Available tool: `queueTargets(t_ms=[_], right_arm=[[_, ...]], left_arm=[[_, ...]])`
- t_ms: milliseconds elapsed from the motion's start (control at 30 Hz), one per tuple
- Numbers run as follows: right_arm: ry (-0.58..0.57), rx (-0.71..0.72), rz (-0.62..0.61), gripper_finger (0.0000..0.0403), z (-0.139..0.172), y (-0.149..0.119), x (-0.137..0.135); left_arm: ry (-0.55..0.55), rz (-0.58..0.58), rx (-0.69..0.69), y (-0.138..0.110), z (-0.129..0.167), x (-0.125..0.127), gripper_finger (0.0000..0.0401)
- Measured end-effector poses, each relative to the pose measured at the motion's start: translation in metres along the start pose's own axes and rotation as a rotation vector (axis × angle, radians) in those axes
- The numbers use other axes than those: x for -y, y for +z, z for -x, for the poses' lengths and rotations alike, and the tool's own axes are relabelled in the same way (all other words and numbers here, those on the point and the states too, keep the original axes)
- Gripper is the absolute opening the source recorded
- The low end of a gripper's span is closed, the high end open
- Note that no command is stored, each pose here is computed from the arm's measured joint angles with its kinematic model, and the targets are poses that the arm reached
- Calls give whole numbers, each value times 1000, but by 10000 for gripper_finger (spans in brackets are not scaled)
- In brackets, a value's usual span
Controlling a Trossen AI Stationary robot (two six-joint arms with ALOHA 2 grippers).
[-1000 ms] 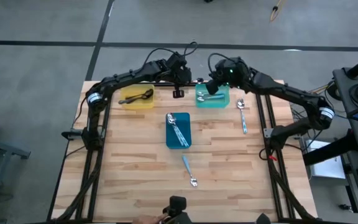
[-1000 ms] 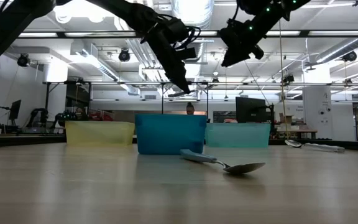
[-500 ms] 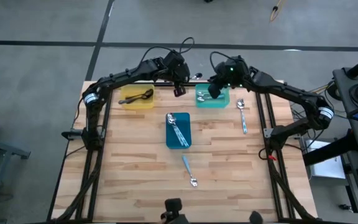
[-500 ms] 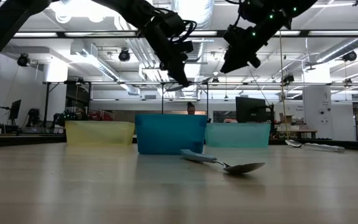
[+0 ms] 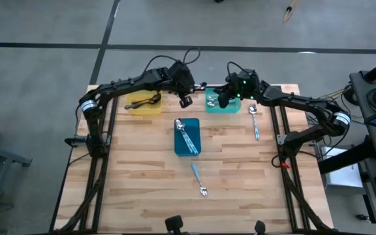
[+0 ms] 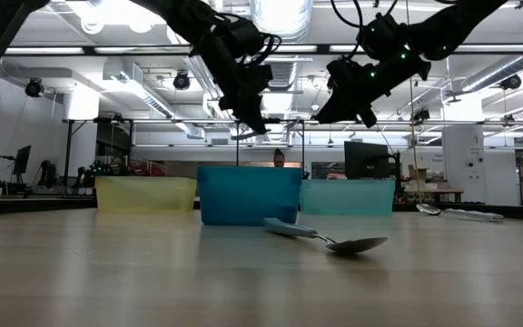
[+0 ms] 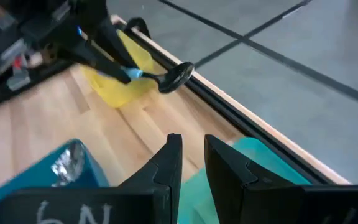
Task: Sort silverware by color (type)
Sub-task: Put the light blue spoon into the light blue bin
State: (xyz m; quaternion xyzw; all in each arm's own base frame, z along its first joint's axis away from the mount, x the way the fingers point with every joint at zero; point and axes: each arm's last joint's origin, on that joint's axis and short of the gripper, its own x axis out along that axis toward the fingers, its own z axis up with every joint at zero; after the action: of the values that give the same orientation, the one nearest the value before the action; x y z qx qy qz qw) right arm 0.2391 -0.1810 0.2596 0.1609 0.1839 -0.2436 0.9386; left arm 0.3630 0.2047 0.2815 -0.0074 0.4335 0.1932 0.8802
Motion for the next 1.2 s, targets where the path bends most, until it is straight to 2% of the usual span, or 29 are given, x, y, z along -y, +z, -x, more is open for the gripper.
queueTargets(t_ms=[100,233,367,567,833,1000,1200], right_arm=[[8,32,-20,60,-1,-3,0],[16,69,-39,78,-1,-1,0],[65,96,-77,109,-1,2,-2],[141,167,-104,153,0,10,-8],[165,263,-129,188,2,19,-10],[57,313,-147,191,3,23,-7],[74,379,-124,192,5,29,-9]], left_arm=[[25,6,83,1,7,9,11],[43,-6,276,10,13,20,11],[54,-41,363,17,13,25,11],[85,-29,489,28,14,22,11],[101,-18,521,31,15,22,10],[99,-6,505,29,15,22,10],[89,17,517,30,12,24,10]])
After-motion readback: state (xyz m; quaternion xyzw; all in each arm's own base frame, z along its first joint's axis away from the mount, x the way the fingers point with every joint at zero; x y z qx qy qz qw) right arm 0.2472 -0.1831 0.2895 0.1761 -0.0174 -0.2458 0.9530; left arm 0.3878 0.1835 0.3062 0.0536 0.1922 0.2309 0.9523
